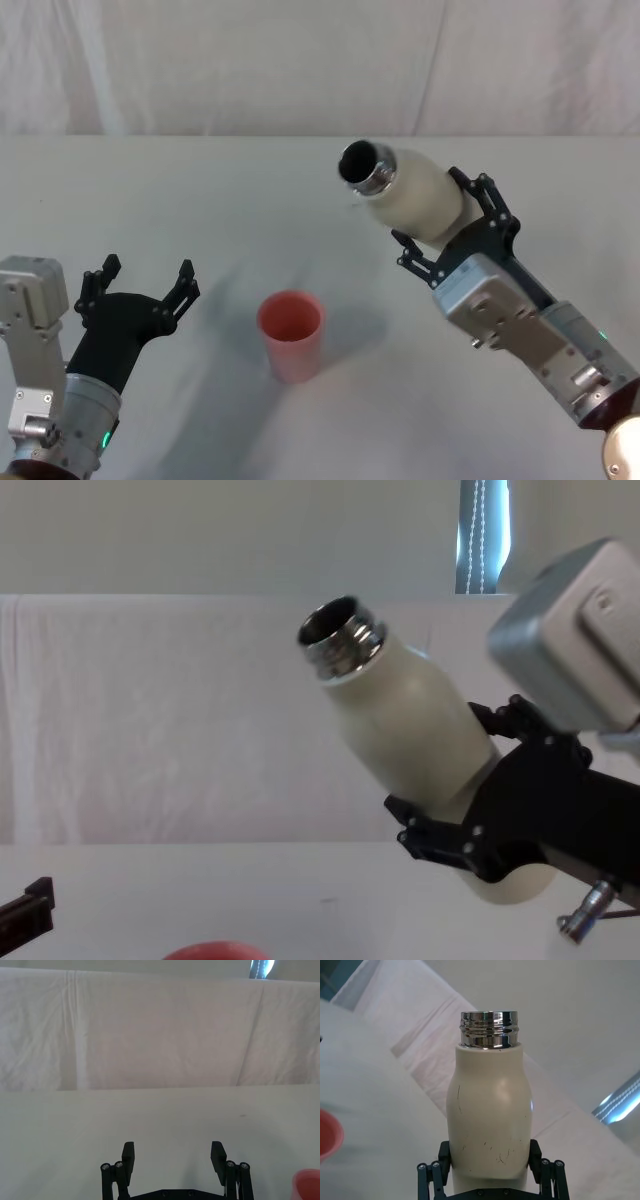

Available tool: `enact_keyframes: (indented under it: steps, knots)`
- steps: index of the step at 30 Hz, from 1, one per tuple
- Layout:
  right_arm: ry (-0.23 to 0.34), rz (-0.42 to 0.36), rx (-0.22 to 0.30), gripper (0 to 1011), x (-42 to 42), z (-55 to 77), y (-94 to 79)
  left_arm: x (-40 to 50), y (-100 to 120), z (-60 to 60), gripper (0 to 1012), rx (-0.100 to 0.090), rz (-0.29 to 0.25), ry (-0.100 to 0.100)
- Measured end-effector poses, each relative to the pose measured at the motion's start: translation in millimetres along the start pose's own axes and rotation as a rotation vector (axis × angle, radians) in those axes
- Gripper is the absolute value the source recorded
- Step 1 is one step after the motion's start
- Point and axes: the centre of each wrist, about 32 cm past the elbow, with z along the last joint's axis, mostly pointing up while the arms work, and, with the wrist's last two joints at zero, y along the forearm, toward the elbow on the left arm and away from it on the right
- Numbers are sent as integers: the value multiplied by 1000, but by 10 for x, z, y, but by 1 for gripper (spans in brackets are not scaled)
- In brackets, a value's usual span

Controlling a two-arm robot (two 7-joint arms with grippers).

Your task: Grasp the thermos with one hand and pour water into the cup lid.

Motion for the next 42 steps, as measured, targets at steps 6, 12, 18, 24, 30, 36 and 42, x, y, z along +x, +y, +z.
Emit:
enact_keyframes:
  steps: [6, 12, 18, 24, 30, 36, 42]
  knots:
    - [123, -15, 5, 951, 19, -30, -36, 0, 0, 0, 1001, 0, 0, 0]
    - [231, -24, 11, 951, 33, -61, -74, 0, 0, 0, 1001, 0, 0, 0]
    - [318, -27, 17, 951, 31, -98, -98, 0, 0, 0, 1001, 0, 0, 0]
    - [402, -29, 11, 951, 20, -143, -125, 0, 0, 0, 1001, 0, 0, 0]
    - [492, -36, -10, 951, 4, -189, -154, 0, 0, 0, 1001, 0, 0, 0]
    - [553, -44, -39, 951, -24, -219, -176, 0, 0, 0, 1001, 0, 0, 0]
    - [600, -37, -69, 951, -73, -229, -187, 0, 0, 0, 1001, 0, 0, 0]
